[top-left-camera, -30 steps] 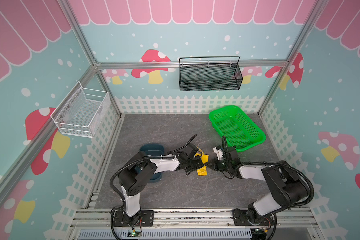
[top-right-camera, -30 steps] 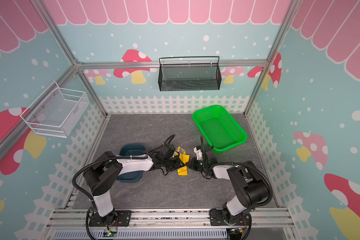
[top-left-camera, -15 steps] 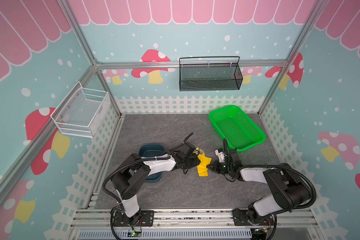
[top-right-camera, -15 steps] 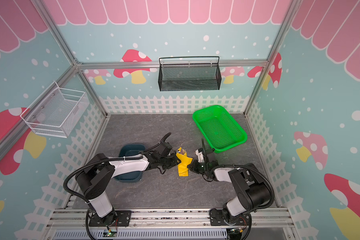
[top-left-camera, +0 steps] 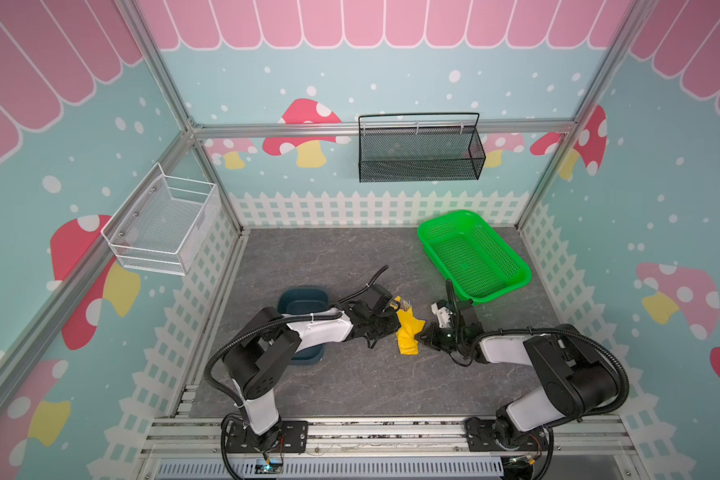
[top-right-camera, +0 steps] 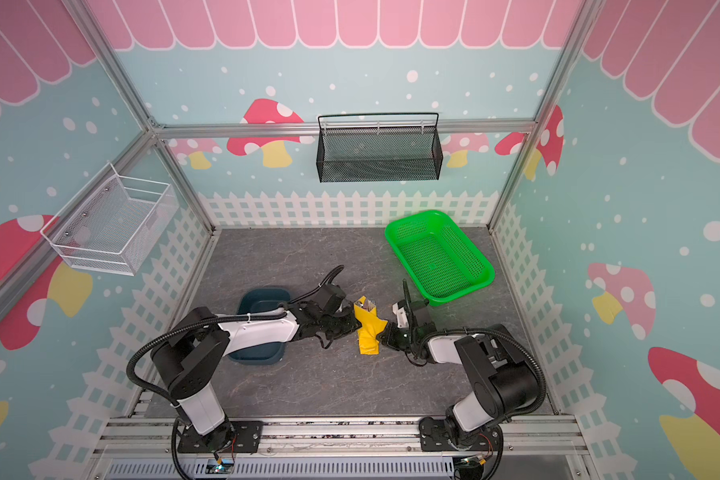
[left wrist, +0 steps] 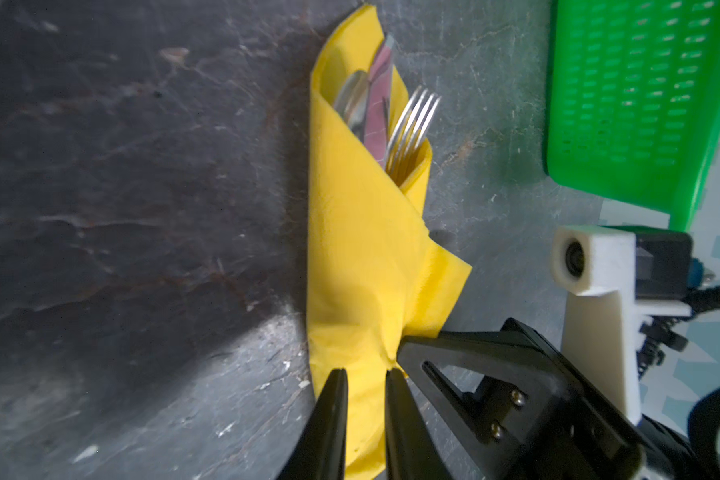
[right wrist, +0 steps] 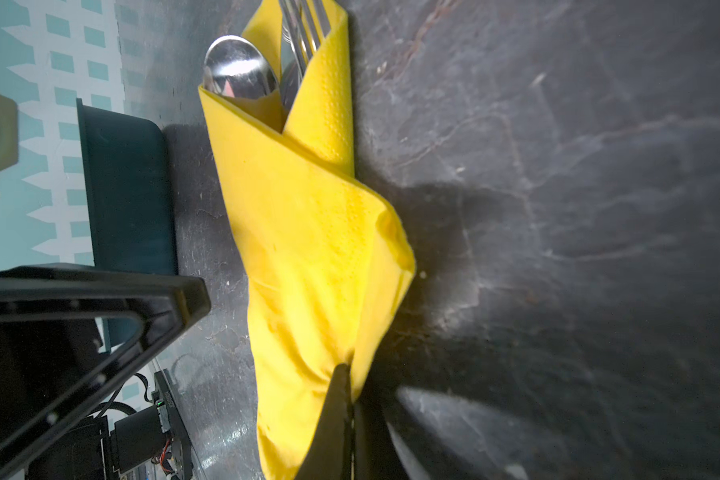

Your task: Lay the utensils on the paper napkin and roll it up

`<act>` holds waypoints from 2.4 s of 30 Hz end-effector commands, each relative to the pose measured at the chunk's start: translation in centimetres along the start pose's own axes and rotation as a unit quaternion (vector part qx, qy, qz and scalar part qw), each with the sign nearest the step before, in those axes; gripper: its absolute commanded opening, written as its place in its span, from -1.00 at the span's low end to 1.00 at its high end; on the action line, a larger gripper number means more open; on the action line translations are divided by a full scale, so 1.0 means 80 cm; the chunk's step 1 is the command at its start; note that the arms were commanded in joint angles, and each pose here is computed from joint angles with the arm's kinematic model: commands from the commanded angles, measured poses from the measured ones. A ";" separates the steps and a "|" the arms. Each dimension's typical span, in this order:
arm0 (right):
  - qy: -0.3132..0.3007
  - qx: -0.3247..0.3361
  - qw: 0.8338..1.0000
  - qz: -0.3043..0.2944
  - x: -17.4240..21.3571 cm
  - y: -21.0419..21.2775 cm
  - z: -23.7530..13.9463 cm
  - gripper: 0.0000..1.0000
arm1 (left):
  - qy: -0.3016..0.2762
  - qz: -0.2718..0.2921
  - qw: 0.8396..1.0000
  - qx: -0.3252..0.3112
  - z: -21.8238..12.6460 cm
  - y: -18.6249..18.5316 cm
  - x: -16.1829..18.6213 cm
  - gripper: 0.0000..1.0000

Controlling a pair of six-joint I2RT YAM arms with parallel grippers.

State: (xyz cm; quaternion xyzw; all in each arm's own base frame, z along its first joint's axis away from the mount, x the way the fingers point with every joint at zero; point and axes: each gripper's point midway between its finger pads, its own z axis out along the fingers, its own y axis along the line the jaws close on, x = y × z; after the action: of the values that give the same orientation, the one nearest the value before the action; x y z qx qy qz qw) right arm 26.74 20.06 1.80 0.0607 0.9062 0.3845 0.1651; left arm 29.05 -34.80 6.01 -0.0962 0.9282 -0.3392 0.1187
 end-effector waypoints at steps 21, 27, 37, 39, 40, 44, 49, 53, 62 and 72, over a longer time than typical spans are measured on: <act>0.018 0.051 0.998 0.022 0.021 -0.036 -0.001 -1.00 | 0.105 0.030 0.994 0.006 0.033 -0.002 0.088 -0.90; 0.014 0.046 0.999 0.020 0.018 -0.031 -0.002 -1.00 | 0.127 0.035 0.991 -0.003 0.035 0.007 0.100 -0.92; 0.010 0.043 0.999 0.018 0.015 -0.027 -0.004 -0.95 | 0.151 0.031 0.987 -0.044 0.044 0.047 0.117 -0.96; 0.007 0.039 0.999 0.014 0.012 -0.023 -0.005 -0.90 | 0.146 0.030 0.988 -0.049 0.044 0.056 0.118 -0.96; 0.005 0.038 0.999 0.012 0.010 -0.021 -0.005 -0.85 | 0.145 0.029 0.988 -0.050 0.044 0.056 0.117 -0.96; -0.002 0.033 0.999 0.007 0.001 -0.015 -0.005 -0.62 | 0.141 0.033 0.988 -0.049 0.043 0.054 0.115 -0.96; -0.002 0.034 0.999 0.003 -0.004 -0.017 0.001 -0.49 | 0.137 0.032 0.989 -0.051 0.044 0.055 0.113 -0.97; 0.004 0.028 1.000 -0.003 -0.005 -0.016 0.007 -0.40 | 0.136 0.033 0.989 -0.050 0.044 0.055 0.113 -0.96; -0.001 0.021 1.000 -0.008 -0.005 -0.021 0.012 -0.75 | 0.132 0.032 0.990 -0.049 0.043 0.054 0.111 -0.96; -0.014 0.006 1.000 -0.019 -0.014 -0.010 0.005 -0.92 | 0.058 0.052 0.997 -0.001 0.009 0.001 0.068 -0.70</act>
State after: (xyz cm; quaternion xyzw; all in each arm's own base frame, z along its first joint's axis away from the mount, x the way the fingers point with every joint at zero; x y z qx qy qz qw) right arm 28.49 20.16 1.92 0.0434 0.9008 0.3870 0.1923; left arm 23.16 -37.49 3.42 -0.0217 0.9366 -0.3460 0.0502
